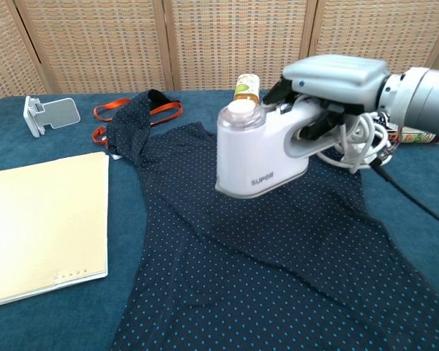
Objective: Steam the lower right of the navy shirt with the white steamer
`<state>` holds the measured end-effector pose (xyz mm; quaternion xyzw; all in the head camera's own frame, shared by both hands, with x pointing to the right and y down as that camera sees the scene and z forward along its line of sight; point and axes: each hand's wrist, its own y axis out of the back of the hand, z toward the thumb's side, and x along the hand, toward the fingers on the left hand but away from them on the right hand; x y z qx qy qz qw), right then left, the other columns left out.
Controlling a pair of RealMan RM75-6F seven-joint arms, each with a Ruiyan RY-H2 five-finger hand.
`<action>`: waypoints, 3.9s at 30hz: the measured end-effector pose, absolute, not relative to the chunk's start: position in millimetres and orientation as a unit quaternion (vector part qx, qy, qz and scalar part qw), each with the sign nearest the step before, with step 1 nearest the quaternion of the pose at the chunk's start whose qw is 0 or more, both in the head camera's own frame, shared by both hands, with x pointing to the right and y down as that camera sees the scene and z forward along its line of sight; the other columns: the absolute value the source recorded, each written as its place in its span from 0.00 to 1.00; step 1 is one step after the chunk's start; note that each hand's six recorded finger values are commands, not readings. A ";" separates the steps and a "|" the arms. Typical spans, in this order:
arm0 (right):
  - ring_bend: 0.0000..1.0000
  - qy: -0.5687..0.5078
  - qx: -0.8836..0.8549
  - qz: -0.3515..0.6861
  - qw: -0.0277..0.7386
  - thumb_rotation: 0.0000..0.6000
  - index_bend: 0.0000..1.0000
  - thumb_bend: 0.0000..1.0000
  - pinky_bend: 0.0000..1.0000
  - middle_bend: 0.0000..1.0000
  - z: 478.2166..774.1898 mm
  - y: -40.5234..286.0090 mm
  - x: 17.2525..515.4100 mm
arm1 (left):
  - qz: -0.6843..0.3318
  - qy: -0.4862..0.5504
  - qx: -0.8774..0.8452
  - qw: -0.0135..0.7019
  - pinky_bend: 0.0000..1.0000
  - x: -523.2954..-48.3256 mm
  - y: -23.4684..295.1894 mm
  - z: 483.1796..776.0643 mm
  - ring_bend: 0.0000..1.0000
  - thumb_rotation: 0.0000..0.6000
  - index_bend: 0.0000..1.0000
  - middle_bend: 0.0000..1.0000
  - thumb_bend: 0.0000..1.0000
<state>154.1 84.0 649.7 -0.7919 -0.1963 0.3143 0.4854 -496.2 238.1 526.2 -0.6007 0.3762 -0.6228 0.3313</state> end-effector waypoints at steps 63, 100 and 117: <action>0.69 -0.116 -0.809 0.319 0.480 1.00 0.74 1.00 1.00 0.61 734.3 156.6 229.6 | -0.619 0.363 -0.611 0.334 0.00 -481.6 242.9 531.1 0.00 1.00 0.00 0.00 0.00; 0.69 -0.071 -0.777 0.267 0.566 1.00 0.75 1.00 1.00 0.61 719.7 169.6 218.3 | -0.622 0.360 -0.611 0.332 0.00 -482.3 242.7 533.9 0.00 1.00 0.00 0.00 0.00; 0.69 -0.130 -0.777 0.333 0.518 1.00 0.75 1.00 1.00 0.61 733.2 155.4 257.5 | -0.621 0.357 -0.613 0.334 0.00 -476.8 244.9 535.0 0.00 1.00 0.00 0.00 0.00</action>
